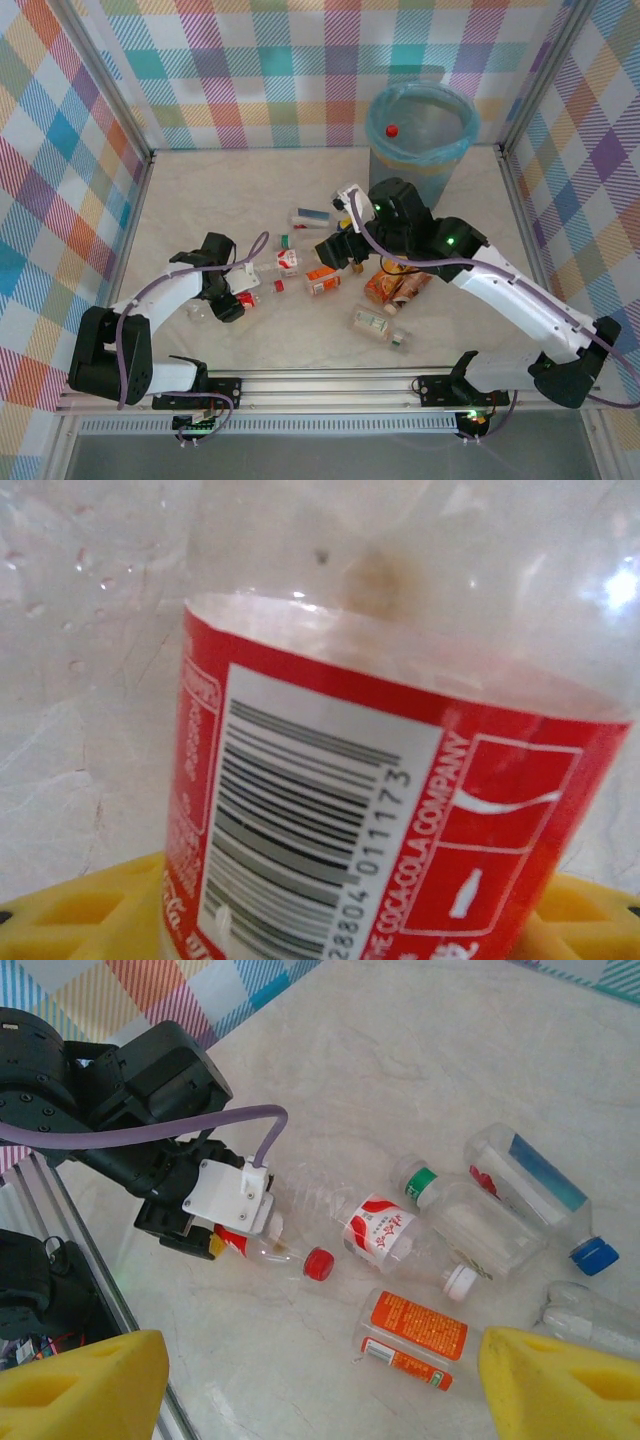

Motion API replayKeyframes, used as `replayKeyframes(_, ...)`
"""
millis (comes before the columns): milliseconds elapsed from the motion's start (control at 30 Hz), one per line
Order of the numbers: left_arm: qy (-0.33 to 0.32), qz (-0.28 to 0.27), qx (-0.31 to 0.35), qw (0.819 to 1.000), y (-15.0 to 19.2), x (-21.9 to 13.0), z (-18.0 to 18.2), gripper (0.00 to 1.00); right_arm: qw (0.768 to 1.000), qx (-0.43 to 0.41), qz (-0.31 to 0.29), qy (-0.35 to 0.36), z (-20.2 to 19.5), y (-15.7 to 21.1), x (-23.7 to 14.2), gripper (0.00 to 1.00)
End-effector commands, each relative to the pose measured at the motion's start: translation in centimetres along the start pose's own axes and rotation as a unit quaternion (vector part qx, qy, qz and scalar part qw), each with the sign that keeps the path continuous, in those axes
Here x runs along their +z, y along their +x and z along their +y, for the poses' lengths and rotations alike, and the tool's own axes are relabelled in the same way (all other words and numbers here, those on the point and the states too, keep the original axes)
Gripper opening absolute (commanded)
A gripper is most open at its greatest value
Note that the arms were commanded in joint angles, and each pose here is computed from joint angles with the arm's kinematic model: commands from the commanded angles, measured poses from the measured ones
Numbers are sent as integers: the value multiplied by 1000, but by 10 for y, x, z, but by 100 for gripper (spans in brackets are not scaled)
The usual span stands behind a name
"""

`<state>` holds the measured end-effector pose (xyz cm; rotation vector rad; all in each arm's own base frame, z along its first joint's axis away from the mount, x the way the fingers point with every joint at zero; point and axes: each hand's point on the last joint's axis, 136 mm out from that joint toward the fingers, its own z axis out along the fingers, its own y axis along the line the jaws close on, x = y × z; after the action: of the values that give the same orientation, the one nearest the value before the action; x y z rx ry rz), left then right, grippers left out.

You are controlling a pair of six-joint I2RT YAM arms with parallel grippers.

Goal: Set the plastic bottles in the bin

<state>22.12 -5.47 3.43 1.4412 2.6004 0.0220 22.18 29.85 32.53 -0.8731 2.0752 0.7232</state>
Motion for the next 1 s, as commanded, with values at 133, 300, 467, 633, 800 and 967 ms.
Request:
replayKeyframes(133,-5,-77,16,997,-13,-36,-11,62,999,-13,-32,3,2,-11,-16,80)
replayKeyframes(300,-34,-123,30,991,-12,-67,-22,61,999,-5,-42,-8,7,-18,-21,79)
replayKeyframes(467,-98,-195,16,976,-25,-123,-15,59,997,7,-67,-33,19,-37,-33,79)
replayKeyframes(633,-121,-379,-17,917,-74,-224,-14,57,991,15,-119,-62,33,-73,-53,77)
replayKeyframes(800,-101,-507,-29,856,-112,-307,-14,57,983,-4,-166,-82,46,-115,-78,78)
replayKeyframes(967,-47,-561,-34,826,-144,-358,-15,54,972,-23,-211,-102,61,-156,-105,78)
